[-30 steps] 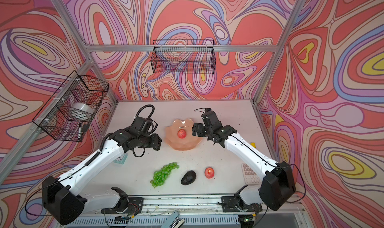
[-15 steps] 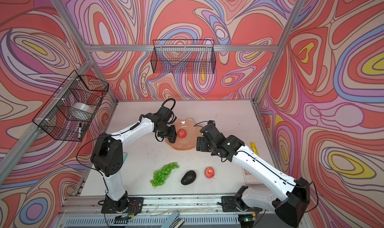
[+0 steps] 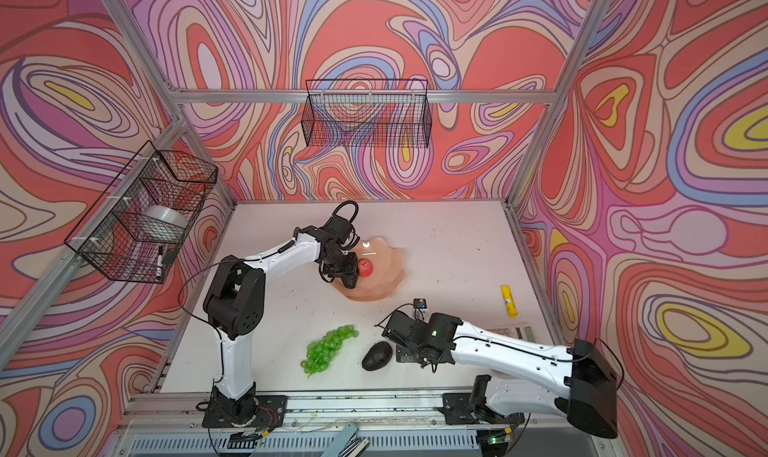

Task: Place and organize the fake fruits in the fruit bowl
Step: 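Place the avocado in the bowl with the left gripper while the right reaches out, then grasp the second red apple with the right gripper while the left gripper withdraws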

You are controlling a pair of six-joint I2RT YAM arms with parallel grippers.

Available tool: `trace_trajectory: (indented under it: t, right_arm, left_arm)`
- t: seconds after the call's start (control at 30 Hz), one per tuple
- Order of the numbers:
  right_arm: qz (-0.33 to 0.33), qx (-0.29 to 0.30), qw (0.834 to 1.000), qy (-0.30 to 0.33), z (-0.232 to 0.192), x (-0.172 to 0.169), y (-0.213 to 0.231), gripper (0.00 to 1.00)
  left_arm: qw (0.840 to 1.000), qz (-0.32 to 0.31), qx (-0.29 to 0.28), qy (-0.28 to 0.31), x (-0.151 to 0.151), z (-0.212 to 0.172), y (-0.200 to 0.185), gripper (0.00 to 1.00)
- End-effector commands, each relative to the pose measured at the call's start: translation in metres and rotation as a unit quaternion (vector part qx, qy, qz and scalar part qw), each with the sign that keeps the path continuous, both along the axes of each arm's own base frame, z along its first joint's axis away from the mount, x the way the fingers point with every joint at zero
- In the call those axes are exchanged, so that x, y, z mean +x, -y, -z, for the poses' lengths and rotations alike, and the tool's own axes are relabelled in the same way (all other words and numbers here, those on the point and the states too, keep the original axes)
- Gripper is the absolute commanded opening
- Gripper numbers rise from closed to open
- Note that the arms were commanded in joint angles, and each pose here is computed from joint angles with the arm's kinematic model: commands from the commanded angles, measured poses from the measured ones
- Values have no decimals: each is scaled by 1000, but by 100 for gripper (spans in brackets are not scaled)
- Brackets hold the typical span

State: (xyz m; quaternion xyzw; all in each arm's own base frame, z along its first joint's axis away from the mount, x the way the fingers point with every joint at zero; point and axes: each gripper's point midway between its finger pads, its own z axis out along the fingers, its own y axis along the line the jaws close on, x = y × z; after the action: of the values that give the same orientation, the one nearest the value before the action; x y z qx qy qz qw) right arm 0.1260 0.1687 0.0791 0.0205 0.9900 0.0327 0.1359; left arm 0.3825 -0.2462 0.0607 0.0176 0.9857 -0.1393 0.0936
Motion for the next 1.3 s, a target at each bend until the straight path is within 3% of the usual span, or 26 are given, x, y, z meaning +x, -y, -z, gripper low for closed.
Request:
trace_trajectory:
  t: [0.0, 0.37, 0.67, 0.8, 0.93, 1.1, 1.27]
  right_arm:
    - [43, 18, 999, 8, 12, 3, -4, 79]
    - [73, 24, 997, 31, 30, 21, 0, 78]
    - [70, 35, 997, 20, 42, 39, 2, 75]
    - [65, 37, 997, 10, 52, 39, -5, 71]
    - [63, 32, 997, 15, 52, 42, -4, 61]
    - [58, 14, 998, 29, 44, 48, 1, 51]
    - [39, 3, 998, 53, 21, 62, -3, 45]
  left_arm:
    - [1000, -3, -5, 8, 6, -8, 5, 61]
    - [994, 18, -76, 77, 9, -69, 20, 97]
    - [979, 8, -84, 184, 2, -147, -3, 99]
    - [963, -20, -75, 257, -4, -184, -32, 100]
    - [942, -63, -61, 324, -17, -212, -71, 100]
    - [917, -126, -45, 376, -35, -229, -123, 100]
    - [907, -181, -45, 377, -46, -222, -160, 100]
